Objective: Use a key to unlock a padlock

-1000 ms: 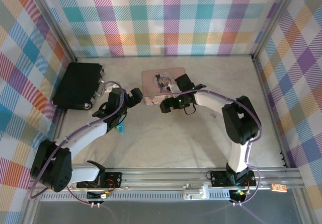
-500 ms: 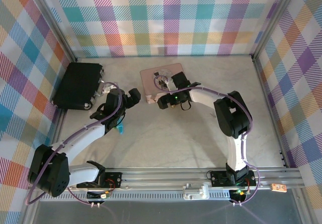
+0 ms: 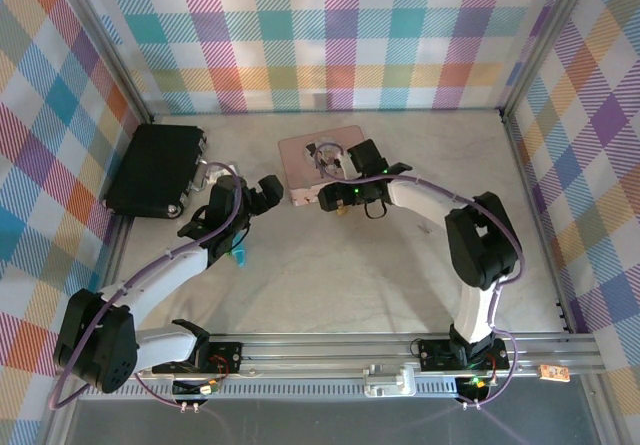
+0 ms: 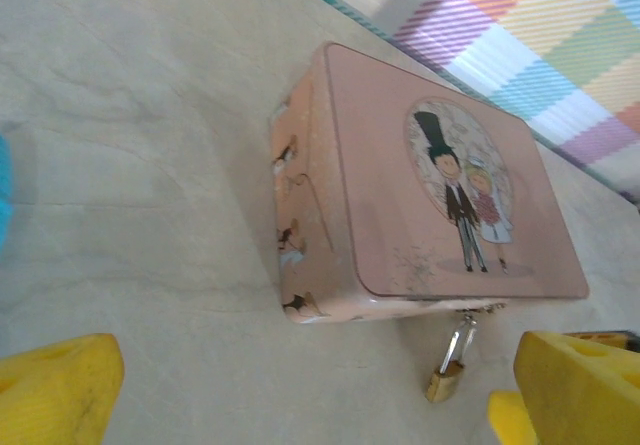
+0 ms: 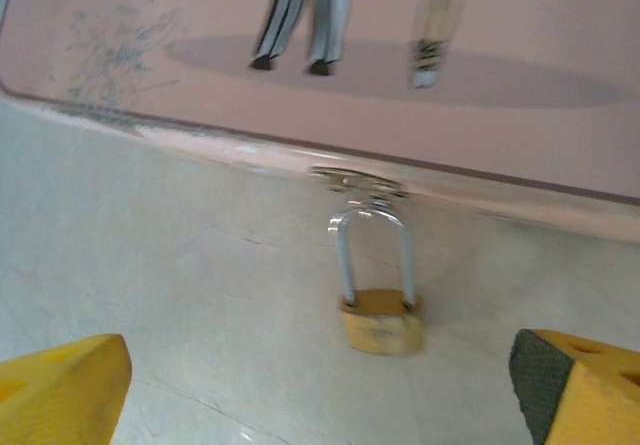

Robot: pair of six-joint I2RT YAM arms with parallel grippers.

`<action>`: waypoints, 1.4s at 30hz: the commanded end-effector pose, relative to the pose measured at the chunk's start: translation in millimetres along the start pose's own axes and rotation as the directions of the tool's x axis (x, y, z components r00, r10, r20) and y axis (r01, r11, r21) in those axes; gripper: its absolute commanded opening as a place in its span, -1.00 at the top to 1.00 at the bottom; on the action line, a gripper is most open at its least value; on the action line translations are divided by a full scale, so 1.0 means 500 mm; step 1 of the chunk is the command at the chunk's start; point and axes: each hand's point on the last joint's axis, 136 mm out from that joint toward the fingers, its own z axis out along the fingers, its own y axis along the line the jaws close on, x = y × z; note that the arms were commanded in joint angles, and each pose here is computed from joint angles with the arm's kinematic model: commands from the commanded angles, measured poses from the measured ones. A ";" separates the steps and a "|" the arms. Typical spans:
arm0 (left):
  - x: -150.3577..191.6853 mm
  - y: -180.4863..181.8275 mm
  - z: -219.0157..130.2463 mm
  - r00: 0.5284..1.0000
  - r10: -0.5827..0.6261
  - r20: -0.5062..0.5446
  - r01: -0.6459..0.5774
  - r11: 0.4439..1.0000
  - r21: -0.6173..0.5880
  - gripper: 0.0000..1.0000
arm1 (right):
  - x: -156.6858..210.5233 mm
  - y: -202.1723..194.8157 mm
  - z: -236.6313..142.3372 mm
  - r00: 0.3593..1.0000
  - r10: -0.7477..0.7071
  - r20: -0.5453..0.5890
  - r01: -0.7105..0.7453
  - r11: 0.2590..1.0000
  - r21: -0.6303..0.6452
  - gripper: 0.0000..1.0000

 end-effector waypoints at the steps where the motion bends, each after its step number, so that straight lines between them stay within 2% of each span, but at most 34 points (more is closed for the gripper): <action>1: 0.004 -0.068 0.004 0.997 0.070 -0.027 -0.066 0.990 0.122 -0.99 | 0.026 -0.104 -0.061 0.993 0.111 -0.044 -0.098 0.969 0.229 -0.83; 6: 0.028 -0.110 0.031 0.992 0.109 -0.069 -0.096 0.981 0.170 -0.99 | 0.095 -0.231 -0.130 0.965 0.258 -0.055 -0.214 0.888 0.406 -0.63; 10: 0.046 -0.144 0.055 0.989 0.117 -0.089 -0.097 0.974 0.205 -0.99 | 0.156 -0.309 -0.175 0.916 0.401 -0.026 -0.351 0.830 0.434 -0.31; 14: 0.058 -0.181 0.075 0.988 0.114 -0.102 -0.086 0.966 0.245 -0.99 | 0.216 -0.357 -0.192 0.861 0.508 -0.009 -0.453 0.775 0.440 -0.16; 19: 0.080 -0.207 0.091 0.983 0.123 -0.137 -0.081 0.958 0.275 -0.99 | 0.255 -0.368 -0.172 0.818 0.574 -0.026 -0.515 0.753 0.410 -0.09; 23: 0.088 -0.211 0.089 0.981 0.125 -0.146 -0.079 0.955 0.285 -0.99 | 0.266 -0.369 -0.144 0.800 0.598 -0.043 -0.540 0.749 0.384 0.07; 26: 0.089 -0.202 0.081 0.982 0.124 -0.141 -0.081 0.958 0.274 -0.99 | 0.275 -0.374 -0.131 0.784 0.619 -0.052 -0.555 0.736 0.389 0.19; 30: 0.089 -0.184 0.071 0.984 0.123 -0.132 -0.087 0.965 0.249 -0.99 | 0.295 -0.383 -0.121 0.764 0.642 -0.064 -0.563 0.712 0.418 0.23; 36: 0.086 -0.183 0.065 0.984 0.127 -0.127 -0.093 0.964 0.249 -0.99 | 0.307 -0.398 -0.131 0.741 0.669 -0.050 -0.579 0.675 0.456 0.38; 42: 0.078 -0.187 0.060 0.986 0.126 -0.112 -0.094 0.963 0.254 -0.99 | 0.331 -0.378 -0.133 0.720 0.690 -0.073 -0.598 0.671 0.438 0.38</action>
